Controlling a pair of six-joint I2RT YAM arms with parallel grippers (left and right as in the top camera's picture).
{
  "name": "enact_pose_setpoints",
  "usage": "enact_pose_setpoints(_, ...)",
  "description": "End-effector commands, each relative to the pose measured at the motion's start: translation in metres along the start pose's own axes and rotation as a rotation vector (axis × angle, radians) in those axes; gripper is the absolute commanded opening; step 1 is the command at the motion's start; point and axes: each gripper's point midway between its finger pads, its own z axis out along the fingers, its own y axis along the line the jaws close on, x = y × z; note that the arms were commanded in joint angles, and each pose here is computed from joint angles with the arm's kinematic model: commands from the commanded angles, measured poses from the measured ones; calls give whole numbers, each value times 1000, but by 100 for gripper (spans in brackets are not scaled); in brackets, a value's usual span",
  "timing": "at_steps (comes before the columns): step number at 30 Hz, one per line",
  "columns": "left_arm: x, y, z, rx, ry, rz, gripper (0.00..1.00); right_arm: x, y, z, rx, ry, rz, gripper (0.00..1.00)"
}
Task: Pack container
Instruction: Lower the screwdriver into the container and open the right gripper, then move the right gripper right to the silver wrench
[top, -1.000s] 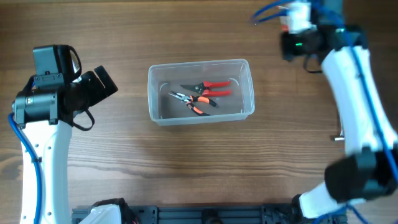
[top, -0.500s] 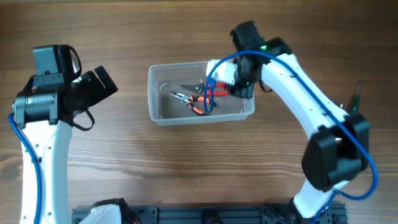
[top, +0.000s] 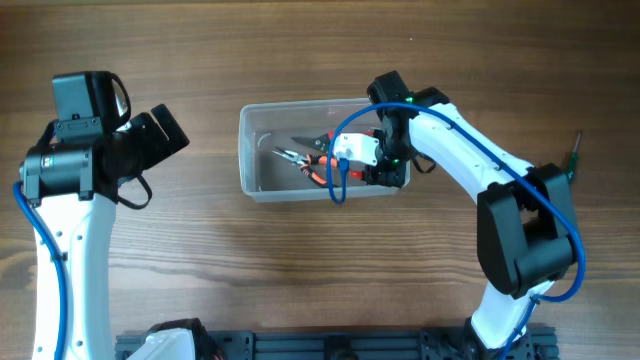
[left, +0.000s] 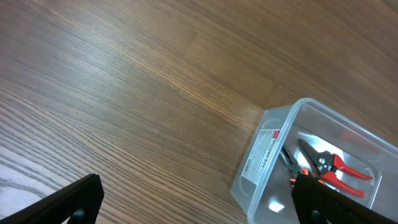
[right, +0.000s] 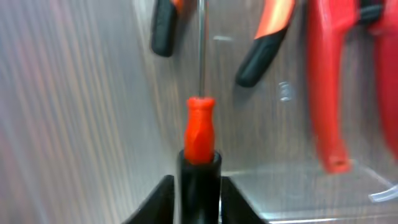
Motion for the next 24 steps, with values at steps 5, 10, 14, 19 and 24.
enact_pose_setpoints(5, -1, -4, 0, 15, 1, 20, 100, -11, -8, -5, 22, -45, 124, 60)
enact_pose_setpoints(10, -1, -4, 0, 15, 1, 20, 100, -41, -35, -63, 128, -151, 396, 68)
enact_pose_setpoints(14, -1, -4, 0, 16, 1, 20, 100, -45, -60, -137, 296, -211, 619, 68)
enact_pose_setpoints(19, -1, -4, 0, 15, 1, 20, 100, 41, -87, -228, 665, -187, 1194, 99)
enact_pose_setpoints(24, -1, -4, 0, 15, 1, 20, 100, 147, -61, -258, 647, -170, 1642, 100)
